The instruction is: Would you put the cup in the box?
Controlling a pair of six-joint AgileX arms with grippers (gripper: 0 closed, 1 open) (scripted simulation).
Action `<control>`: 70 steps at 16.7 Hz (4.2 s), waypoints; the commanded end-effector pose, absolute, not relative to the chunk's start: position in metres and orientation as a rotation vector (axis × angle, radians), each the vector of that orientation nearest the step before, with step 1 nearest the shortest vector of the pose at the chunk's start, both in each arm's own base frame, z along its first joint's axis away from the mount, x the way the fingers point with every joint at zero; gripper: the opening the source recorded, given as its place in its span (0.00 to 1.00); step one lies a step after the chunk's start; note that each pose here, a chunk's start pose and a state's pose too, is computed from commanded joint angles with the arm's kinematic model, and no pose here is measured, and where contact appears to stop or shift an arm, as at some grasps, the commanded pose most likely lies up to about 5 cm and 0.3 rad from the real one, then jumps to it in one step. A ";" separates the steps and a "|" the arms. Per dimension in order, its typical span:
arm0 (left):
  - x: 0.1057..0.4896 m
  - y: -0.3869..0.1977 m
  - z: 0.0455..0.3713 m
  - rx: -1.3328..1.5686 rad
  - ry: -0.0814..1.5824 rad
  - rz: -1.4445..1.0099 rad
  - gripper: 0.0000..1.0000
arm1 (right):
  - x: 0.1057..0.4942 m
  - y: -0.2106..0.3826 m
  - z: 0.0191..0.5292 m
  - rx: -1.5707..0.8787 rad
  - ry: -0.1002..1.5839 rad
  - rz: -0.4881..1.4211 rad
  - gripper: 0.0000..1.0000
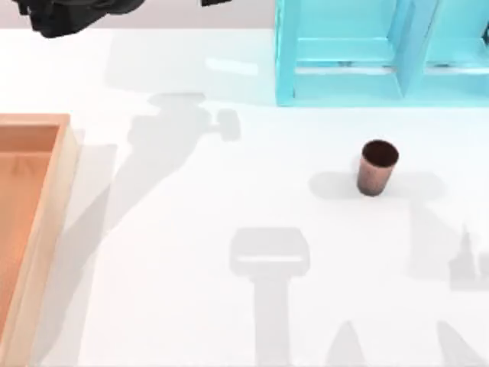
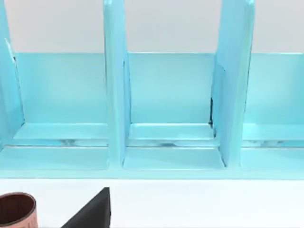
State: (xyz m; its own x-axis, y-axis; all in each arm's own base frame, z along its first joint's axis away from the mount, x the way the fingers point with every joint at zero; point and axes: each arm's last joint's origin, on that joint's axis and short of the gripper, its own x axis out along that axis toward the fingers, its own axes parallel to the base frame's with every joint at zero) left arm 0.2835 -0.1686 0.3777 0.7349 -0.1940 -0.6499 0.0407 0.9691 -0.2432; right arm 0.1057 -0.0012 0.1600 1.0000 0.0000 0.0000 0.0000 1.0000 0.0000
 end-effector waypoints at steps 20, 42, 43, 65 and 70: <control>0.310 -0.423 0.221 0.011 1.072 -0.018 1.00 | 0.106 -0.001 0.160 0.000 0.000 0.000 1.00; 0.358 -0.424 0.133 0.011 1.072 -0.018 0.47 | 0.106 -0.001 0.160 0.000 0.000 0.000 1.00; 0.358 -0.424 0.133 0.011 1.072 -0.018 0.40 | 0.106 -0.001 0.160 0.000 0.000 0.000 1.00; 0.415 -0.328 0.184 0.020 1.112 -0.013 0.00 | 0.106 -0.001 0.160 0.000 0.000 0.000 1.00; 0.441 -0.189 0.235 0.017 1.143 -0.006 0.00 | 0.106 -0.001 0.160 0.000 0.000 0.000 1.00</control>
State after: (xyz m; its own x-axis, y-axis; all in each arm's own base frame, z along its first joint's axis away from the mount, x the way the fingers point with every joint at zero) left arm 0.4405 -0.1887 0.2352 0.4145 0.0036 -0.9101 0.0135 0.9999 0.0101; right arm 0.1057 -0.0012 0.1600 1.0000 0.0000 0.0000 0.0000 1.0000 0.0000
